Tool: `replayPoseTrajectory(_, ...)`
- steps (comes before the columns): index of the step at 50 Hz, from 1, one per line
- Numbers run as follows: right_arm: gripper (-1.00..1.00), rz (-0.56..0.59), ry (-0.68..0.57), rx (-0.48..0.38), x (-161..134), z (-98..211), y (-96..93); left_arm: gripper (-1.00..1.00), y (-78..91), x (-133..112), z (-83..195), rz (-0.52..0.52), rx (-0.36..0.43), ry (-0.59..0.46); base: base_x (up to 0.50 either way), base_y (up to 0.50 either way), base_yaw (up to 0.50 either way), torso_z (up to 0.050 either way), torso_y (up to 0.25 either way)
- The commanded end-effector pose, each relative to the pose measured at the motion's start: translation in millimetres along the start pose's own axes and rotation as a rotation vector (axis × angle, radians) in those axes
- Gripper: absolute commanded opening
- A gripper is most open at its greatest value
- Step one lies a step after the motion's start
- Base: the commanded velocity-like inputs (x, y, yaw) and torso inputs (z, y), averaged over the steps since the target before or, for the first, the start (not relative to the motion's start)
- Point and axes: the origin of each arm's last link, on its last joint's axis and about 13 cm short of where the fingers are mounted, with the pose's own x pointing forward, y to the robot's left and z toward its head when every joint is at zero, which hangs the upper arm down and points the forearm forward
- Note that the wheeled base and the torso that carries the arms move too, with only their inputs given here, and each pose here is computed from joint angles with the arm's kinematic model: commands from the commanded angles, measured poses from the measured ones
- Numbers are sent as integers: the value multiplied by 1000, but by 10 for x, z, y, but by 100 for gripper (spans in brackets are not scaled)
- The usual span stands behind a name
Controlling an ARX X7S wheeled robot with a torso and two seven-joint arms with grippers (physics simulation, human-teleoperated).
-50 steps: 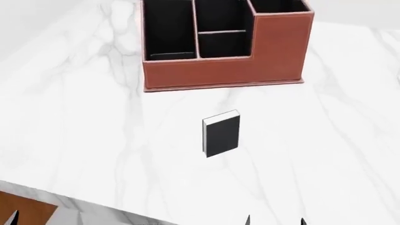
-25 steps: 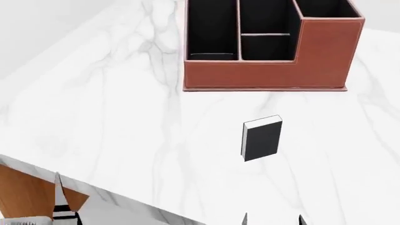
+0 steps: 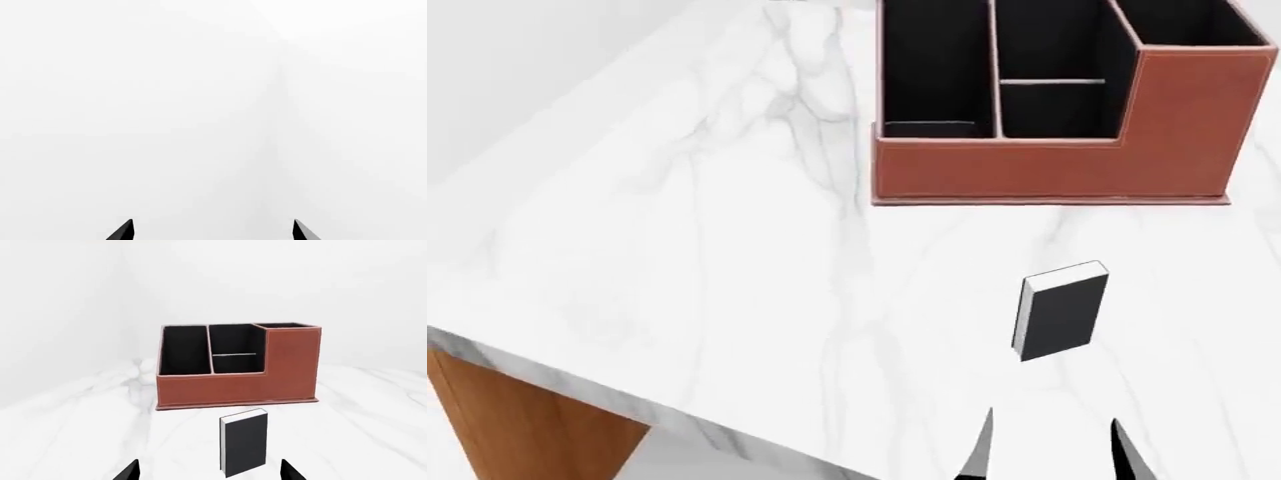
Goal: Pick up the book and place it in the left compartment of the caddy.
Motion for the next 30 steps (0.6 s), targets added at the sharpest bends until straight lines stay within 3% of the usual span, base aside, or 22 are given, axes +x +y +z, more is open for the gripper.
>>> replayPoseTrajectory(1, 100, -4, -19, -7, -76, 61, 37, 100, 162, -159, 39, -12, -39, -12, -24, 521, 0, 0, 0)
replayPoseTrajectory(8, 100, -12, -23, 3, -85, 52, 35, 100, 145, -206, 93, -25, -32, -31, -25, 520, 0, 0, 0)
replayPoseTrajectory(19, 100, -13, -67, 60, -93, 68, 2, 100, 94, -211, 75, -39, -36, -12, 3, 1, 0, 0, 0)
replayPoseTrajectory(30, 100, -39, -79, 58, -118, 93, -28, 100, -46, -154, -145, -80, -25, 81, 463, 161, 0, 0, 0)
